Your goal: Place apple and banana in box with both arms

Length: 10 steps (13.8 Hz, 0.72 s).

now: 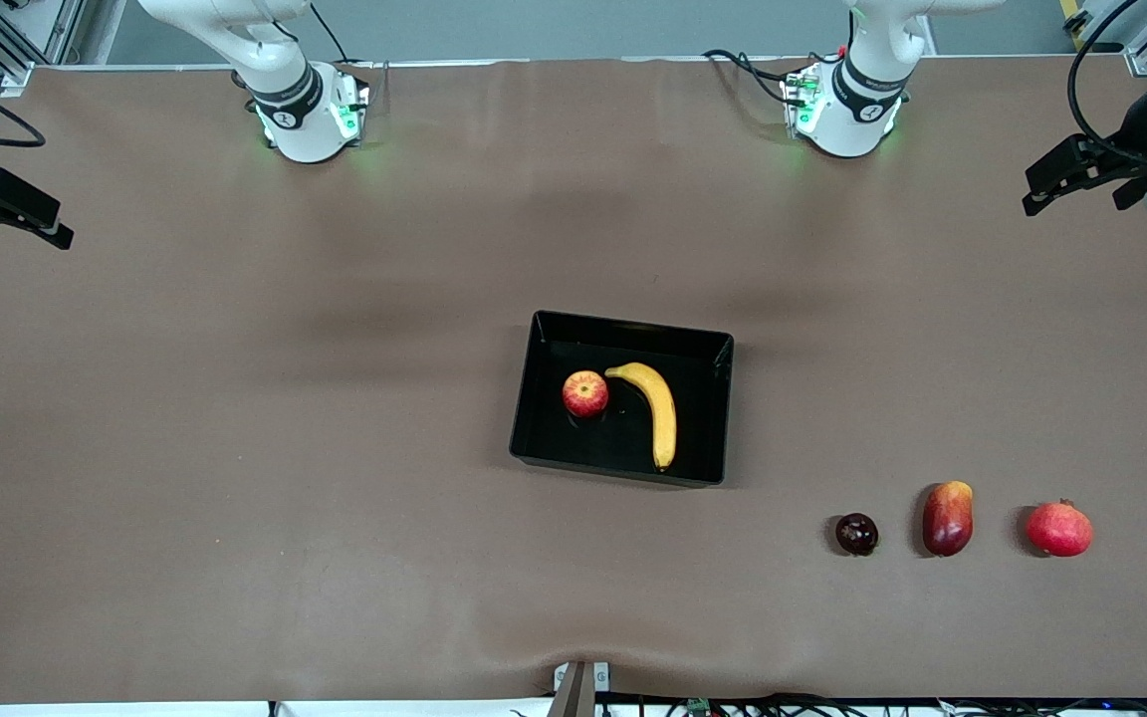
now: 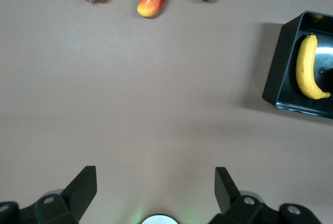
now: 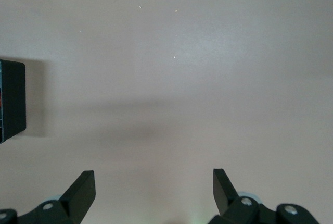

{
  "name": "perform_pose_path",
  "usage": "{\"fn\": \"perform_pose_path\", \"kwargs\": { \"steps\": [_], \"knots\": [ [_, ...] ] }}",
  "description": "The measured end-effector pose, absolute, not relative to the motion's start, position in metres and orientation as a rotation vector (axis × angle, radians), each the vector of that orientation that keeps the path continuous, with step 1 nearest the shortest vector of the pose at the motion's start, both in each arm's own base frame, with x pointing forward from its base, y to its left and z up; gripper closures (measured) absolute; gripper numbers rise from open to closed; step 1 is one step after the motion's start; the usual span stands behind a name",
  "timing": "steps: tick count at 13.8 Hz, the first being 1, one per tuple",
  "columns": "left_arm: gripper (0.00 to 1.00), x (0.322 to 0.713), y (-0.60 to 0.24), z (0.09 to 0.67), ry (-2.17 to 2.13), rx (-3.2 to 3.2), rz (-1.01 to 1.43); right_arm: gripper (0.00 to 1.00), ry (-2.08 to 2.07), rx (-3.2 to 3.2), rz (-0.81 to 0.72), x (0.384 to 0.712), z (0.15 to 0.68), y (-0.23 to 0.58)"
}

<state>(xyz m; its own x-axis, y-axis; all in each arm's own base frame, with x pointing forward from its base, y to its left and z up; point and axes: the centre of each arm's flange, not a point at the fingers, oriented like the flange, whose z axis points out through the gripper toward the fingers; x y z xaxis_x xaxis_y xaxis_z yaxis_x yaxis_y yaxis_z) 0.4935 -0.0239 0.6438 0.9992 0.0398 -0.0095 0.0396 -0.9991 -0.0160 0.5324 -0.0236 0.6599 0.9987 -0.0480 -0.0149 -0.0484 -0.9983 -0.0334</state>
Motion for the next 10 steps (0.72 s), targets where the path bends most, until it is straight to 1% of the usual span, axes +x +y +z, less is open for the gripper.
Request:
{"fn": "perform_pose_path", "kwargs": {
  "steps": [5, 10],
  "knots": [
    [0.0, 0.5032, -0.0286, 0.6405, -0.049, -3.125, 0.023, 0.0, 0.075, -3.107, 0.022, 0.5324, 0.66, -0.0234],
    [0.0, 0.5044, -0.0289, 0.6416, -0.048, -3.125, 0.02, 0.0, 0.074, -3.107, 0.022, 0.5324, 0.6599, -0.0234]
  ]
}}
